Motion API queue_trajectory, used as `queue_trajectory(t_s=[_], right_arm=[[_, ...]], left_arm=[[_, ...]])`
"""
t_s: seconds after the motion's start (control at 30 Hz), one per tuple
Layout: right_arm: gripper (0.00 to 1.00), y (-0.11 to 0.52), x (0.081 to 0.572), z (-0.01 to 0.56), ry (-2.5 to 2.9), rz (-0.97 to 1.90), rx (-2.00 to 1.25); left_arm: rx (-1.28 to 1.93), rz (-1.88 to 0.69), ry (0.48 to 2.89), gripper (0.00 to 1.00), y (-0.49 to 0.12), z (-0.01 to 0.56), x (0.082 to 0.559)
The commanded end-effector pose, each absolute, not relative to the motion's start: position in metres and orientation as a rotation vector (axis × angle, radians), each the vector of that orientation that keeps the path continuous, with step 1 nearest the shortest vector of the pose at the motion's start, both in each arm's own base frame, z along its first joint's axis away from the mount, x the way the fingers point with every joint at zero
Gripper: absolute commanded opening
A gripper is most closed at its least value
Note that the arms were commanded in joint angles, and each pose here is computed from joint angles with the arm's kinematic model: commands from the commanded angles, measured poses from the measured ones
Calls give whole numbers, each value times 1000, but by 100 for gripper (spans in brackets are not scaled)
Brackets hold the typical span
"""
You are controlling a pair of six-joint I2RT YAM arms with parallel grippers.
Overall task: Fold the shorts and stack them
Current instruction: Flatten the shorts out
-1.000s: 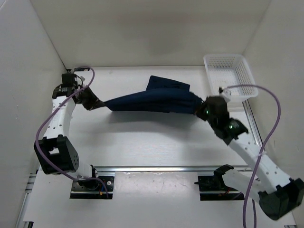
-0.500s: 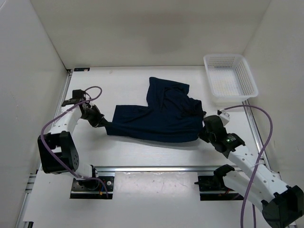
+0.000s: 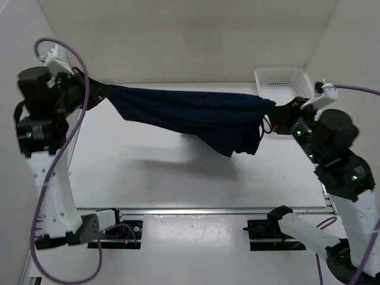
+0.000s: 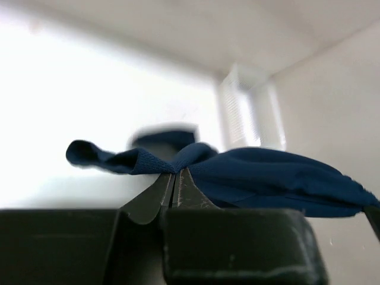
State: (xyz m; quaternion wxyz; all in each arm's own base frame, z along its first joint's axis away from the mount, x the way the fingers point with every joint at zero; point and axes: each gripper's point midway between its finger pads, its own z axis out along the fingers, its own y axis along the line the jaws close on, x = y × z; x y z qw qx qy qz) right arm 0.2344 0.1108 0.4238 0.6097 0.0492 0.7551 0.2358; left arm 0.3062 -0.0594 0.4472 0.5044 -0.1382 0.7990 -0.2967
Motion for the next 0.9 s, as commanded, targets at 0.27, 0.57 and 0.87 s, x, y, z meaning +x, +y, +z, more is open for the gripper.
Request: queue_trajectory(t_s=[0.27, 0.57, 0.87], right_arm=[[0, 88, 138, 551, 1416, 636, -165], [0, 59, 124, 562, 1393, 578, -63], [0, 88, 247, 418, 1834, 270, 7]], left_arm=[[-240, -601, 1424, 10, -53, 604, 196], [-275, -564, 1320, 10, -42, 633, 190], [-391, -633, 1840, 10, -37, 462, 350]])
